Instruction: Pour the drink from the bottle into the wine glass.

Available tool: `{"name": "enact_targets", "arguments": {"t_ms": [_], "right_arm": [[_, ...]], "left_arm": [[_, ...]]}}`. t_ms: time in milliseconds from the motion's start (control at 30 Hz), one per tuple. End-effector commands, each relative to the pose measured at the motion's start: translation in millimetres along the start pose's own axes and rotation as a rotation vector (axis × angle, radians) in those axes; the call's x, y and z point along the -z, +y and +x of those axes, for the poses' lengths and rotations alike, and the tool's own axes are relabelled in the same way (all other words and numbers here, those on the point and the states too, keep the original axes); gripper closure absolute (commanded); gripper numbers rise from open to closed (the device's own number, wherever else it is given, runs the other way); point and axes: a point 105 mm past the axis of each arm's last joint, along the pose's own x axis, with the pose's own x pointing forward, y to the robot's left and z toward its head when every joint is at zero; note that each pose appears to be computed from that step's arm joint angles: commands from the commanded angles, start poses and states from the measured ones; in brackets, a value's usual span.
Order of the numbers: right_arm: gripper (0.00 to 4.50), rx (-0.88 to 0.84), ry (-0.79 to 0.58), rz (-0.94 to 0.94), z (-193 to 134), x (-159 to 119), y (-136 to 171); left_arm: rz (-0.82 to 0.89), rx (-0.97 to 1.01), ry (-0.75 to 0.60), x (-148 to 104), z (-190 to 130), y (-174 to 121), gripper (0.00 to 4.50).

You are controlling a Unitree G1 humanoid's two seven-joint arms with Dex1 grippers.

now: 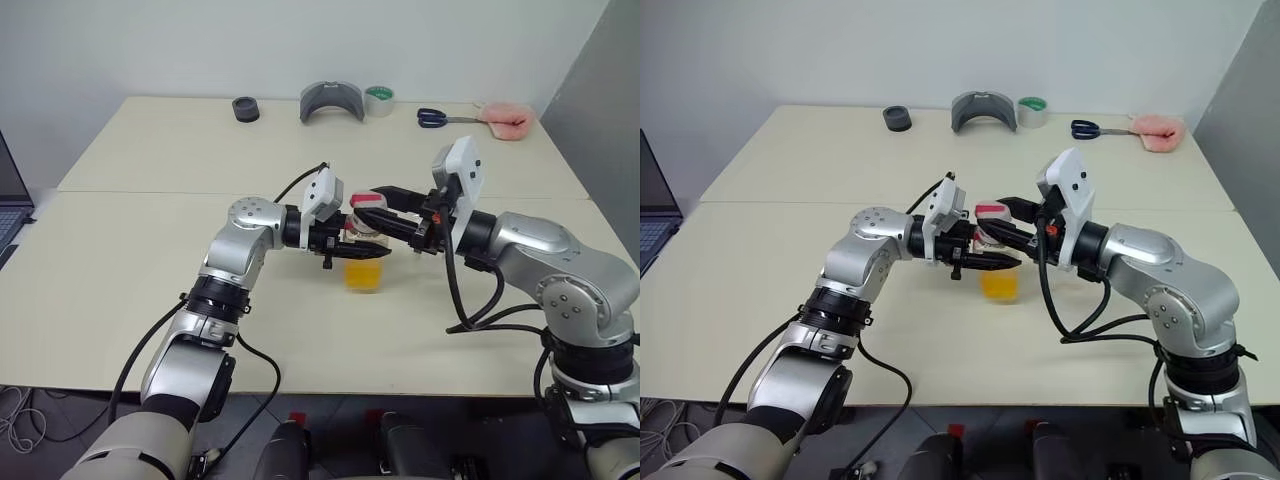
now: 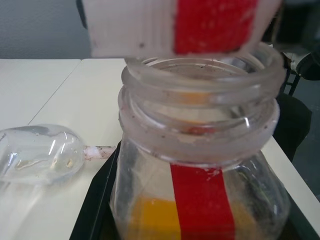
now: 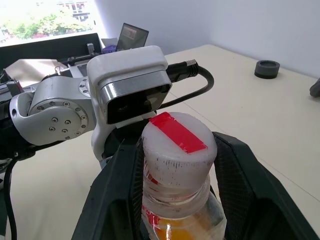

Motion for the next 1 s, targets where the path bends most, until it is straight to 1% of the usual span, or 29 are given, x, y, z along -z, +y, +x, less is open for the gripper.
{"name": "enact_targets", "arguments": {"t_ms": [33,67,167,233,267,333,467,533,600,700,767,833,867,967,1000], "right_arm": [[2.80,0.114,-0.087,-0.138,-8,-20,-9],[2.80,0.139,-0.101,-0.154,-10,-21,-11],[2.80,0.235,-0.180,-0.064,-25,-24,-24],[2.80,0.278,-0.185,-0.050,-33,-22,-30],[2.80,0.314,-0.158,-0.062,-40,-16,-34],[2.80,0.444,-0.104,-0.056,-63,2,-50],[2.80,0.711,-0.042,-0.023,-111,36,-76],[2.80,0.860,0.073,-0.022,-141,71,-86],[2.80,0.955,0.171,-0.015,-163,101,-89],[2.80,1.000,0.273,0.032,-178,135,-82],[2.09,1.003,0.306,0.094,-182,150,-78],[1.42,0.990,0.322,0.114,-182,155,-75],[1.14,0.982,0.324,0.116,-181,155,-75],[0.07,0.954,0.316,0.105,-178,147,-76],[0.00,0.933,0.315,0.093,-177,144,-76]], "left_arm": [[0.066,0.019,-0.027,-15,1,-3,2.76],[0.066,0.017,-0.027,-15,1,-4,2.76],[0.061,0.008,-0.028,-14,0,-4,2.76],[0.060,0.002,-0.029,-14,-1,-4,2.76],[0.058,-0.005,-0.030,-14,-1,-4,2.76],[0.054,-0.024,-0.033,-13,-4,-3,2.76],[0.044,-0.061,-0.035,-11,-9,-2,2.76],[0.037,-0.088,-0.036,-11,-12,0,2.76],[0.031,-0.113,-0.040,-11,-15,2,2.76],[0.025,-0.156,-0.040,-10,-21,5,2.76],[0.021,-0.187,-0.046,-11,-24,6,2.76],[0.018,-0.216,-0.057,-13,-27,7,2.76],[0.015,-0.234,-0.061,-13,-29,8,2.76],[0.012,-0.298,-0.070,-16,-37,13,2.76],[0.011,-0.324,-0.072,-17,-40,16,2.76]]}}
